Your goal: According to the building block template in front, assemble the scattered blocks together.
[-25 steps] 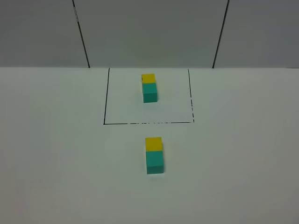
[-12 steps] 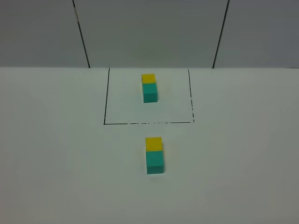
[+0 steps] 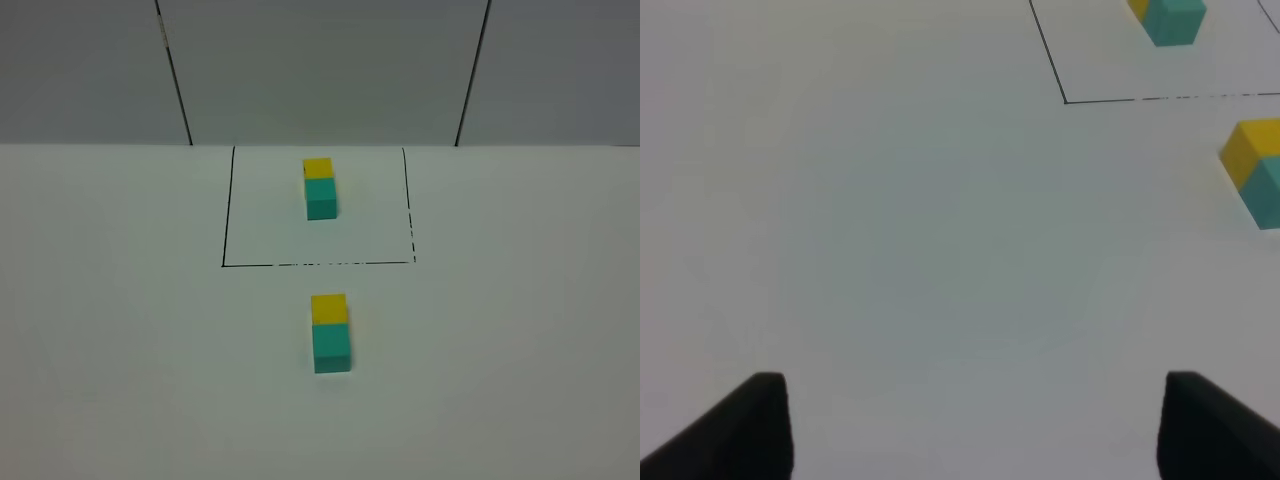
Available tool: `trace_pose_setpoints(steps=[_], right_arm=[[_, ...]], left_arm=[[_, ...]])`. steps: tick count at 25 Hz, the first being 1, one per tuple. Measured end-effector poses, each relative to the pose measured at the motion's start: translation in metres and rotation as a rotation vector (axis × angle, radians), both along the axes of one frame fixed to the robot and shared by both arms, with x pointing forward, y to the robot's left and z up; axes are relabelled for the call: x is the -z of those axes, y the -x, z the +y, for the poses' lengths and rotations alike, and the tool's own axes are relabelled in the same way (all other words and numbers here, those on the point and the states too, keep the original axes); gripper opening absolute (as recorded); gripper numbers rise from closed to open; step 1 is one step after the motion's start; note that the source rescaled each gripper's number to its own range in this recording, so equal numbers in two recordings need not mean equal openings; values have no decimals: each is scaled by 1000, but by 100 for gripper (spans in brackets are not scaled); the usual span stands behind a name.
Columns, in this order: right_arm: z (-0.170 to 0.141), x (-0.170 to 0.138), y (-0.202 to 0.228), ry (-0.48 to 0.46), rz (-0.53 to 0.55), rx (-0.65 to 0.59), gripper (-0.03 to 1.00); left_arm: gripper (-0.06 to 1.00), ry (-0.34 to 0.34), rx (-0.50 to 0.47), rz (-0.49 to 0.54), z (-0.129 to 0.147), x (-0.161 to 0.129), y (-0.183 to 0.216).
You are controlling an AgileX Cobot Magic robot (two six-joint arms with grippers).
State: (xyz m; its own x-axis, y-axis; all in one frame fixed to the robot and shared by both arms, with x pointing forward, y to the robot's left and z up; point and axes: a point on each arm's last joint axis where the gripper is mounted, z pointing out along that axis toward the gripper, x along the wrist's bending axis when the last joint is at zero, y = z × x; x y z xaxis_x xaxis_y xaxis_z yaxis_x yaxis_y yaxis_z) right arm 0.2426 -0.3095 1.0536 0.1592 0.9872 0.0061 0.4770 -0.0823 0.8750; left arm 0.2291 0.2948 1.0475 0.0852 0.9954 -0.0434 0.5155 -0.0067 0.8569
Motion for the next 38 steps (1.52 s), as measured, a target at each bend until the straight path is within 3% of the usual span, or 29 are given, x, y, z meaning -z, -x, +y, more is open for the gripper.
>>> trace_pose_setpoints(steps=[38], right_arm=[[0, 0, 0, -4, 0, 1, 81]], left_arm=[[87, 0, 0, 0, 0, 0, 0]])
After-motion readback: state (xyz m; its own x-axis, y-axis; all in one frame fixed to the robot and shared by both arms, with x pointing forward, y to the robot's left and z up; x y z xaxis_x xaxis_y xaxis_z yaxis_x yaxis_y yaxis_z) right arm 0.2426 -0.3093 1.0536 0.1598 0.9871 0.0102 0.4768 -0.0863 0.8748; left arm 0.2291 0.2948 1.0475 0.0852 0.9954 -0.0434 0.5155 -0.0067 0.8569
